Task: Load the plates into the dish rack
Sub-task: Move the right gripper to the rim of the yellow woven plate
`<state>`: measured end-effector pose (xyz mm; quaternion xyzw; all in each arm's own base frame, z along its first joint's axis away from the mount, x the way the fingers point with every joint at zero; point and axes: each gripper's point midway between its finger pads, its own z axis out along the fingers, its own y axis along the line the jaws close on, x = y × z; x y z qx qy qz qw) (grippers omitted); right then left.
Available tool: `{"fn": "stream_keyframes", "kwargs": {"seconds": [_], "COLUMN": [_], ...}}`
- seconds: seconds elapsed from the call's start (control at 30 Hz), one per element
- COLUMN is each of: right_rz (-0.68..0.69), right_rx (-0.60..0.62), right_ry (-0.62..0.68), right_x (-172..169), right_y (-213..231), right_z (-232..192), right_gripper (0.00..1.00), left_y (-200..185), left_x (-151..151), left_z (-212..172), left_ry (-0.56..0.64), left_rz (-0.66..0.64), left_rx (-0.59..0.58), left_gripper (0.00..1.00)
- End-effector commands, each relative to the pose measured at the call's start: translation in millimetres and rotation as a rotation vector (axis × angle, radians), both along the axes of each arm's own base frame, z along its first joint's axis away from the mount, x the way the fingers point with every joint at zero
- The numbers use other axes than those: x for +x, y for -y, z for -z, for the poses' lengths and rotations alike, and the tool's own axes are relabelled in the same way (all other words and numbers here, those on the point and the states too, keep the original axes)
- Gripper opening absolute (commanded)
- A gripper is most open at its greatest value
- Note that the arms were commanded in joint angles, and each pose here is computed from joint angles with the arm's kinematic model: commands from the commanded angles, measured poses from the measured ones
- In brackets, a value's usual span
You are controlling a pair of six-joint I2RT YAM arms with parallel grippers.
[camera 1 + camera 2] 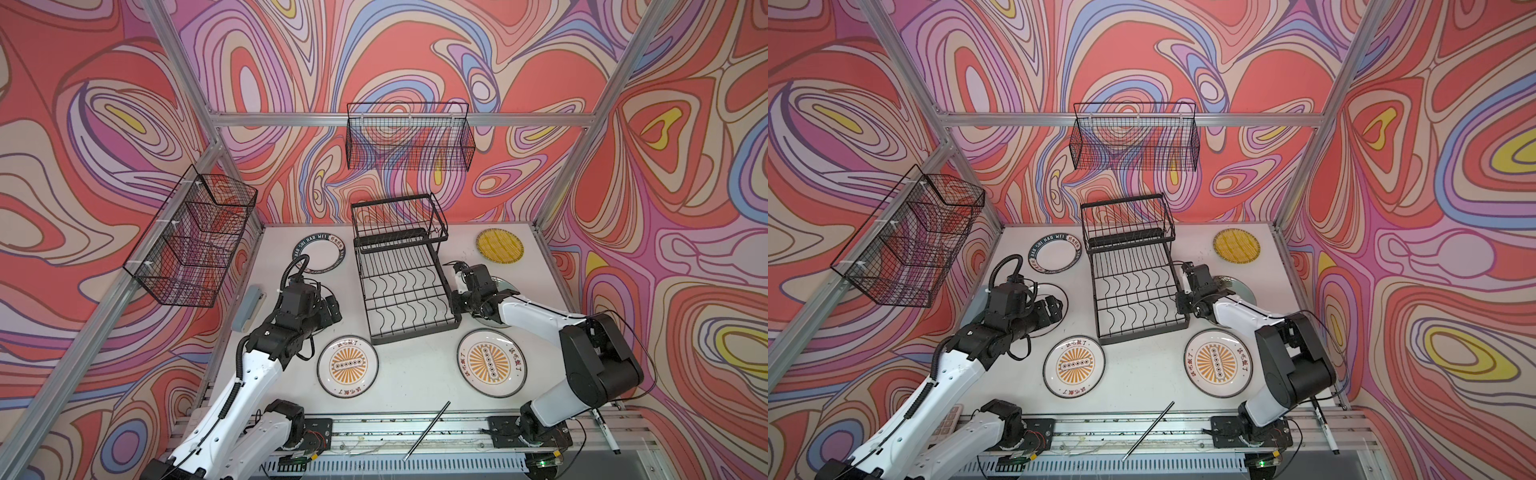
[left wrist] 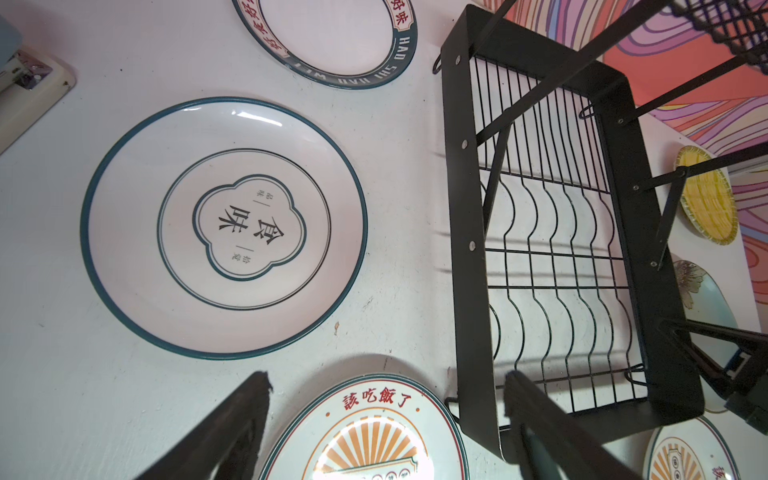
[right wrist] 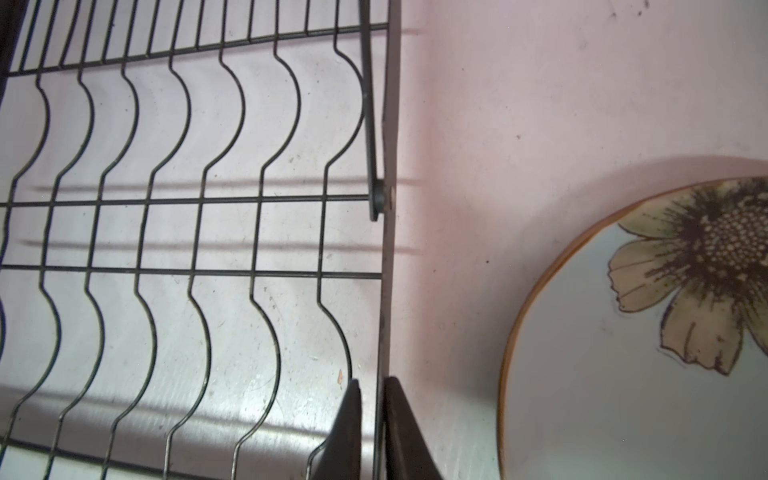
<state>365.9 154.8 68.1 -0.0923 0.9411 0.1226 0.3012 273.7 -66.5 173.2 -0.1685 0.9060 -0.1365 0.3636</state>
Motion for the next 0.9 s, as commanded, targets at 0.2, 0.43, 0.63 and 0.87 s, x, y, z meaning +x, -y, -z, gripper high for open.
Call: {"fn": "stream_keyframes", "kwargs": {"seconds": [0.2, 0.43, 0.63, 0.87], "right_rz": [-0.018, 0.017, 0.103, 0.258], "right_rx": [0.090, 0.104, 0.103, 0.315], "right_ry": [0.079, 0.139, 0.161, 0.138], "right_x": [4, 0, 10, 30], "right_y": [-16, -8, 25, 97], "right_z": [-44, -79, -96, -101], "right_gripper": [0.32, 0.48, 0.57, 0.65], "left_y": [4, 17, 17, 36], "left_x": [-8, -9, -10, -12], "left_z": [8, 13, 17, 6], "left_ry": [-0.032, -0.055, -0.071, -0.026], "left_rz": [0.012, 0.070, 0.067, 0.154], "left_rx": [-0.028, -0.067, -0.071, -0.155], "left_gripper": [0.91, 0.93, 0.93, 0.93]}}
